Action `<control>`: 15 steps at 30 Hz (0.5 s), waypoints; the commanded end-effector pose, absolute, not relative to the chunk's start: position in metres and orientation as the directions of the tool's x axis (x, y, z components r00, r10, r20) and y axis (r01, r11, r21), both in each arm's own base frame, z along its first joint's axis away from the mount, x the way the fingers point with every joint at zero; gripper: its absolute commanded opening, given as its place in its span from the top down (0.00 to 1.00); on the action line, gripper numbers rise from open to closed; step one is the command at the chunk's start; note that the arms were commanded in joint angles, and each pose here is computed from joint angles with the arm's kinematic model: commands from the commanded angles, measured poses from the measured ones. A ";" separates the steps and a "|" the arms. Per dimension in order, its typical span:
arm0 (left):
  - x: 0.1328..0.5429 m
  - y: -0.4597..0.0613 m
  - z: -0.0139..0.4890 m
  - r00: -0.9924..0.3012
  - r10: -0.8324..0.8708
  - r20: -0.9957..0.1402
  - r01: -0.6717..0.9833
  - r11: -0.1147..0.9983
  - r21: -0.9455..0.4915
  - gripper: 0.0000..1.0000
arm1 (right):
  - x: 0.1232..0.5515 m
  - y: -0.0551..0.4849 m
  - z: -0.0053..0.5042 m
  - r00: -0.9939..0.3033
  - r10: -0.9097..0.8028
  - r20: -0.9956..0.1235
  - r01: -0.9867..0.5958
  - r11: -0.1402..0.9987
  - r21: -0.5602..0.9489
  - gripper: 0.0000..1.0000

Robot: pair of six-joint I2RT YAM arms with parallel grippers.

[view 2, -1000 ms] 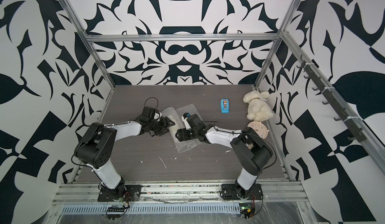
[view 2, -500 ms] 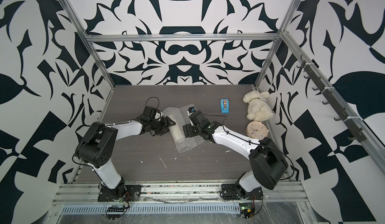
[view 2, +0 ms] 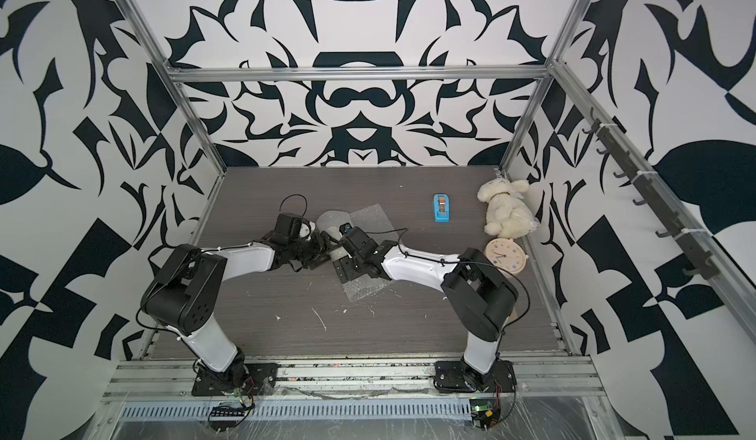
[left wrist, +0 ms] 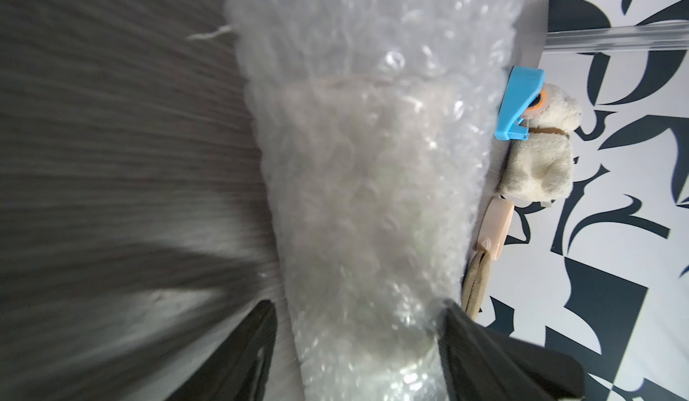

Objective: Wrap vases in bubble wrap
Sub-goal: Wrap the vase in bubble wrap.

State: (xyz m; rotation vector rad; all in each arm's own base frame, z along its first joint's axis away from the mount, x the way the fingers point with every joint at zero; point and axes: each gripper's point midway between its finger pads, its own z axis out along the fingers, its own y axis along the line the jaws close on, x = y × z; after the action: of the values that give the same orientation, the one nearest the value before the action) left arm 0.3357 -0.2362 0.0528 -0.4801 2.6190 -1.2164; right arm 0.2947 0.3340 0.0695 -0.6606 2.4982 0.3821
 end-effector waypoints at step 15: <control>0.319 -0.214 0.061 -0.921 -0.389 -0.028 -0.227 0.593 -0.773 0.26 | 0.288 0.366 0.065 -0.749 -0.390 -0.536 -0.542 0.825 0.157 0.37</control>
State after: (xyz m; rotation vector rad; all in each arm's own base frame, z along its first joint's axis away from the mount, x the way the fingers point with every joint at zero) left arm 0.3287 -0.2186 0.0571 -0.5290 2.6122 -1.2306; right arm 0.2886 0.3604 0.0542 -0.6891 2.5282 0.3557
